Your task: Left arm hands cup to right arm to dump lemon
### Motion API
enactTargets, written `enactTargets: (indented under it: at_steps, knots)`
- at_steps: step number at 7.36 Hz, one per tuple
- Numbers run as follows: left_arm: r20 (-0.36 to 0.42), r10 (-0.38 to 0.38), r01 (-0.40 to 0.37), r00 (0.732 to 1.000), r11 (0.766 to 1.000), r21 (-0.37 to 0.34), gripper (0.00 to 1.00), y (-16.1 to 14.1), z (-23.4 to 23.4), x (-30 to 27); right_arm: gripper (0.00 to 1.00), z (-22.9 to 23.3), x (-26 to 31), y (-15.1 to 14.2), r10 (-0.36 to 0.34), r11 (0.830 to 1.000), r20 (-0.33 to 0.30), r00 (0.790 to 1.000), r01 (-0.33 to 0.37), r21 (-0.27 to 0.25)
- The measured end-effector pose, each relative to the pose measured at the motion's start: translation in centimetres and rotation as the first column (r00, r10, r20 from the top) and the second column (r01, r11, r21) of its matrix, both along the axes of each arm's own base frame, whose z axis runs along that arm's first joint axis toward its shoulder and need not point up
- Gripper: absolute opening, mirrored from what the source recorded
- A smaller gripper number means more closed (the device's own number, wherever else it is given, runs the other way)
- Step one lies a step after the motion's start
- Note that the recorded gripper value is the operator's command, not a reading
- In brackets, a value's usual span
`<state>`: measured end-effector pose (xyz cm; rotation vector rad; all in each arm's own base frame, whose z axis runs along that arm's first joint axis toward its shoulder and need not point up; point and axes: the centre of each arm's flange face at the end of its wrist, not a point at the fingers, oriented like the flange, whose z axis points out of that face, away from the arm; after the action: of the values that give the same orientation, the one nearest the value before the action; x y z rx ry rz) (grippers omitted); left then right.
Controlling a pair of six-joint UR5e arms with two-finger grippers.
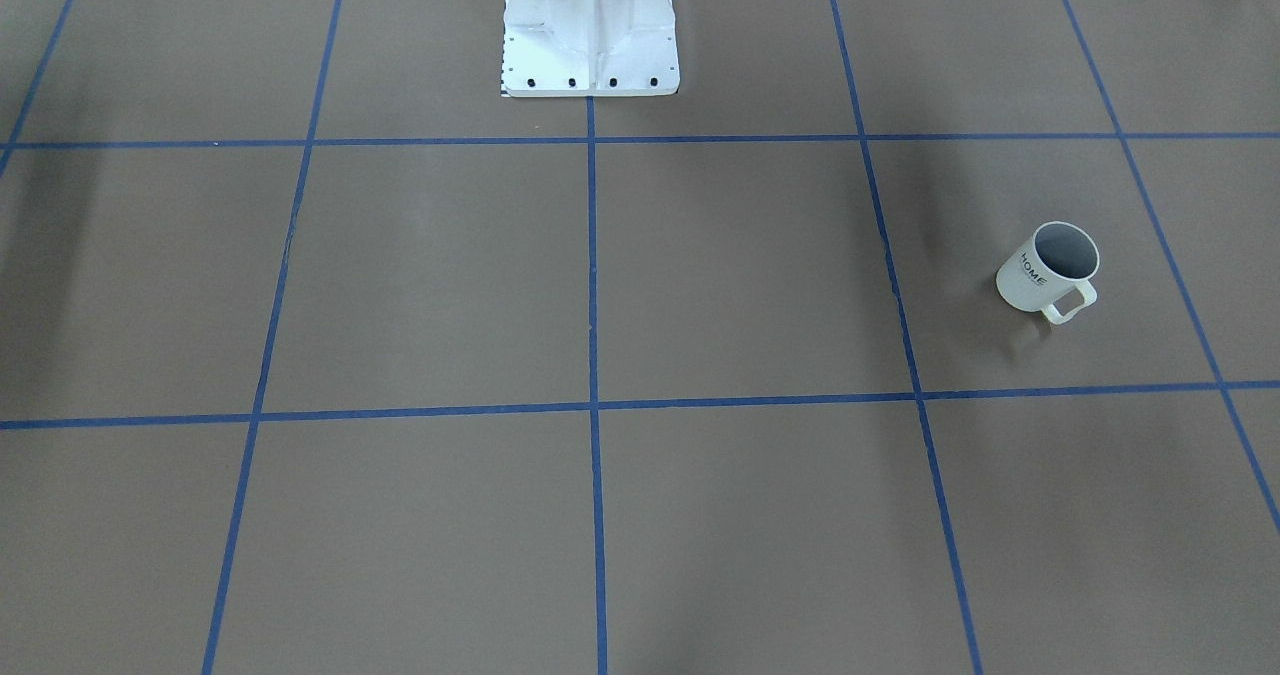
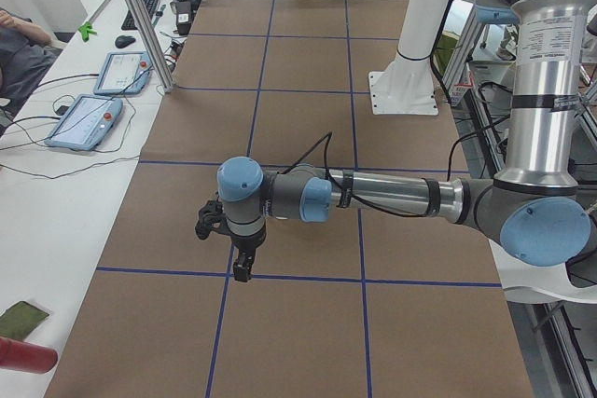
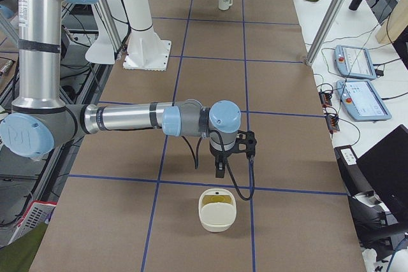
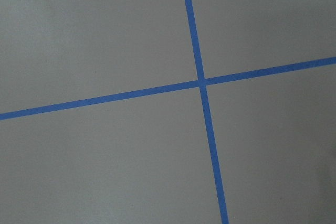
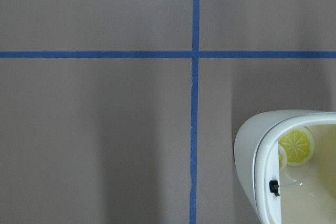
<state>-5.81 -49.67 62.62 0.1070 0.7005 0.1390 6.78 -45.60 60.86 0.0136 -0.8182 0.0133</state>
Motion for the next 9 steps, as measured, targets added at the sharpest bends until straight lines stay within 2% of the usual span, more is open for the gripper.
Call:
enactTargets:
  at_steps: [4, 9]
  knots:
    - [0.0, 0.001, -0.001, 1.0, 1.0, -0.004, 1.0, 0.0, 0.2, 0.0, 1.0, 0.1, 0.0, -1.9, -0.001, 1.0, 0.0, 1.0, 0.001, 0.001]
    - [0.001, 0.0, 0.0, 1.0, 1.0, -0.008, 1.0, 0.0, 0.4, 0.0, 1.0, 0.3, 0.0, -2.2, -0.001, 1.0, 0.001, 1.0, 0.001, -0.002]
